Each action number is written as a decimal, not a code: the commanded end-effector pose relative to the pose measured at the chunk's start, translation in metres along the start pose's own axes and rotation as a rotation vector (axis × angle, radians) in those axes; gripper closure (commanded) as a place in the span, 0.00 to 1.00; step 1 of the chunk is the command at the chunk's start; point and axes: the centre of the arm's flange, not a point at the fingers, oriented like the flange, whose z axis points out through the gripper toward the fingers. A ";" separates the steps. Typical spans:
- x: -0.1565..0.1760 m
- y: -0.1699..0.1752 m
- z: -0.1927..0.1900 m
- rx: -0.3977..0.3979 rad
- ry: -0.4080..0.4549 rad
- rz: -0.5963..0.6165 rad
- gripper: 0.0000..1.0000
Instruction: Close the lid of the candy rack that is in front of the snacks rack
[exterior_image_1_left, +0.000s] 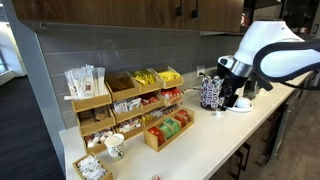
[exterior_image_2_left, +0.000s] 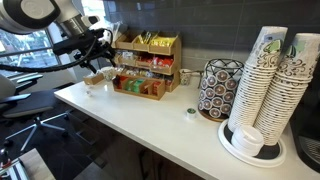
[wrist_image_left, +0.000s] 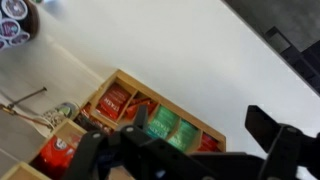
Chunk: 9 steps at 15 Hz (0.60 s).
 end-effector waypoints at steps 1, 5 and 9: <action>0.057 -0.003 0.010 -0.014 0.091 -0.123 0.00; 0.041 -0.011 0.005 -0.017 0.056 -0.074 0.00; 0.037 -0.007 0.001 -0.024 0.059 -0.063 0.00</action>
